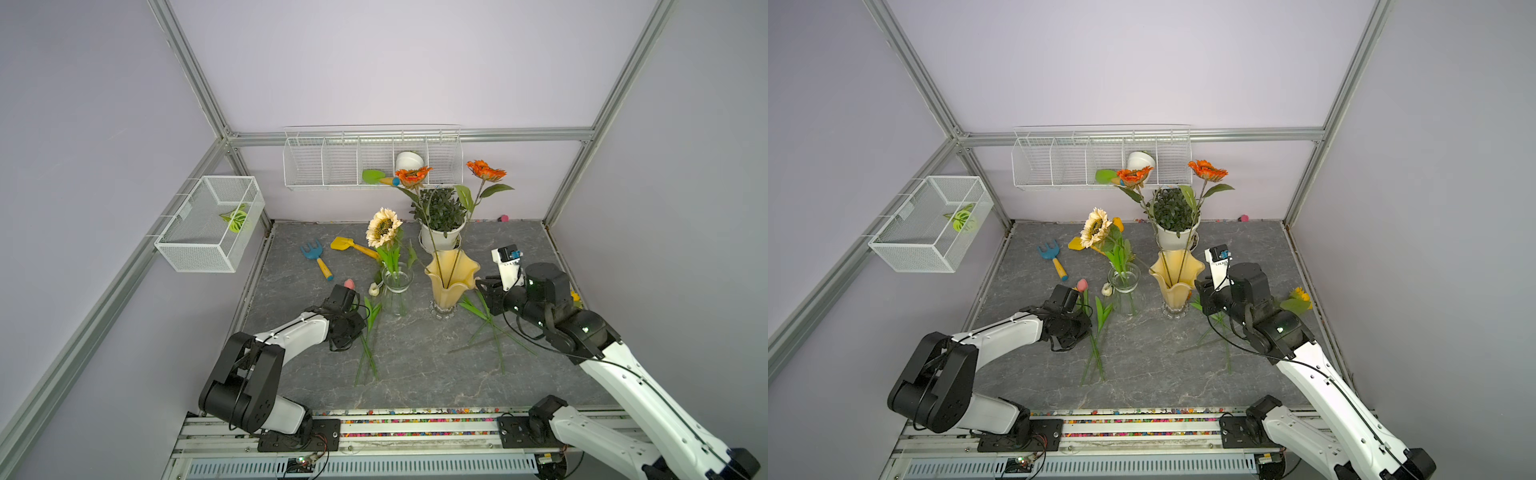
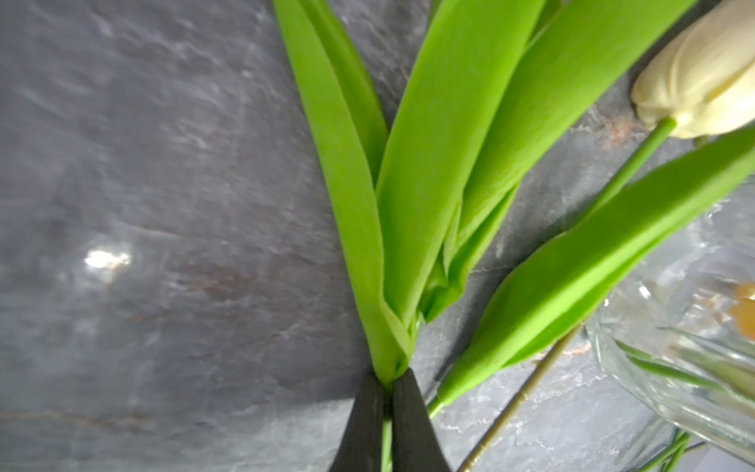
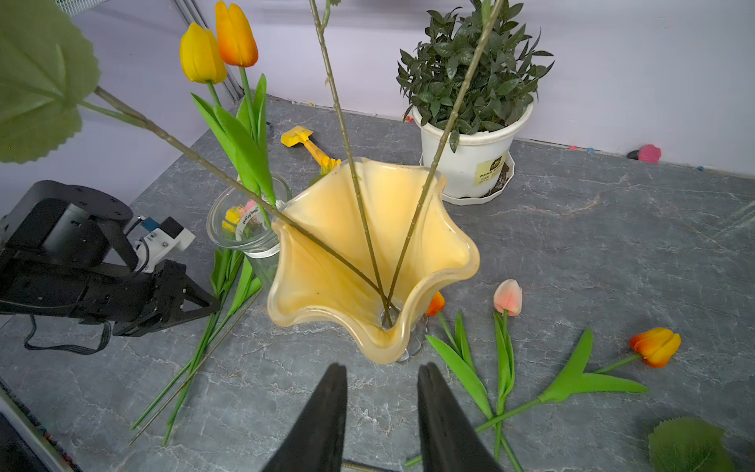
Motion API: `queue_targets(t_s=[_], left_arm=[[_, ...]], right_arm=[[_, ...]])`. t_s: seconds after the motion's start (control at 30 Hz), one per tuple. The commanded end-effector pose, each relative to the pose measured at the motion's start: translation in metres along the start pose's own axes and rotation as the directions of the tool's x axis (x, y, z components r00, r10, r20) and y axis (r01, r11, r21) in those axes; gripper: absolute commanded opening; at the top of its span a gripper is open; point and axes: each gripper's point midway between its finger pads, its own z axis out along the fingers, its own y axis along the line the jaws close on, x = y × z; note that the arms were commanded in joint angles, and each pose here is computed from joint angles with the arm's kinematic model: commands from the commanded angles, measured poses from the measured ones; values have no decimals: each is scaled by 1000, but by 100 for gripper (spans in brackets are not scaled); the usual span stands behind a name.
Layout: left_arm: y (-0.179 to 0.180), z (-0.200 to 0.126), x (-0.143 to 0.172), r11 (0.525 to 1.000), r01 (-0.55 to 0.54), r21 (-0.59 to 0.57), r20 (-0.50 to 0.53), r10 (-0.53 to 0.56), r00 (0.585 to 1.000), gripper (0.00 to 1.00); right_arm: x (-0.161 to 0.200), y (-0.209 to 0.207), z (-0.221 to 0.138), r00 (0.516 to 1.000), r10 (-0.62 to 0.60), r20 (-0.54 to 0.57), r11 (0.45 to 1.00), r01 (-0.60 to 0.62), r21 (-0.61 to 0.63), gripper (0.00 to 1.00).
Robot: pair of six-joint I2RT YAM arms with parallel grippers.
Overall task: Arrange the flowers in different vases according to their variety
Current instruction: Pick up the flower at the center of the board, then insert the flower into the vase.
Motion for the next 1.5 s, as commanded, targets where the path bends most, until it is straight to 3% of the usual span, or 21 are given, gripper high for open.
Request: queue_targets(t_s=[0.0, 0.17, 0.5, 0.77, 0.93, 1.1, 1.23, 1.37, 1.47], left_arm=[[71, 20, 32, 967, 14, -254, -95, -39, 995, 0], [62, 6, 25, 963, -23, -270, -65, 6, 998, 0], [24, -70, -2, 971, -86, -223, 109, 112, 988, 0], [-5, -120, -24, 971, -171, -169, 274, 213, 938, 0], [-32, -176, -64, 955, -223, -196, 482, 292, 826, 0], [-74, -231, -96, 939, -307, -158, 678, 329, 658, 0], [-113, -283, -108, 913, -400, -82, 801, 300, 518, 0], [-155, -338, -103, 838, -544, 45, 902, 199, 382, 0], [-181, -369, -91, 734, -660, 162, 948, 70, 311, 0]], right_arm=[[-2, 1, 2, 1000, 1, 15, 1000, -1, 1, 35], [-3, 2, 5, 1000, 8, 12, 1000, -8, -6, 35], [-4, 7, 14, 1000, 28, 7, 999, -28, -33, 34], [1, 4, 12, 998, 55, 4, 998, -55, -18, 32], [22, -13, 12, 988, 150, -42, 986, -147, 76, 32], [50, -14, 12, 959, 275, -64, 960, -270, 78, 34], [54, -11, 3, 953, 301, -35, 953, -300, 42, 39], [55, -17, -5, 955, 295, -18, 953, -293, 74, 43], [61, -22, -5, 954, 299, -35, 950, -294, 106, 45]])
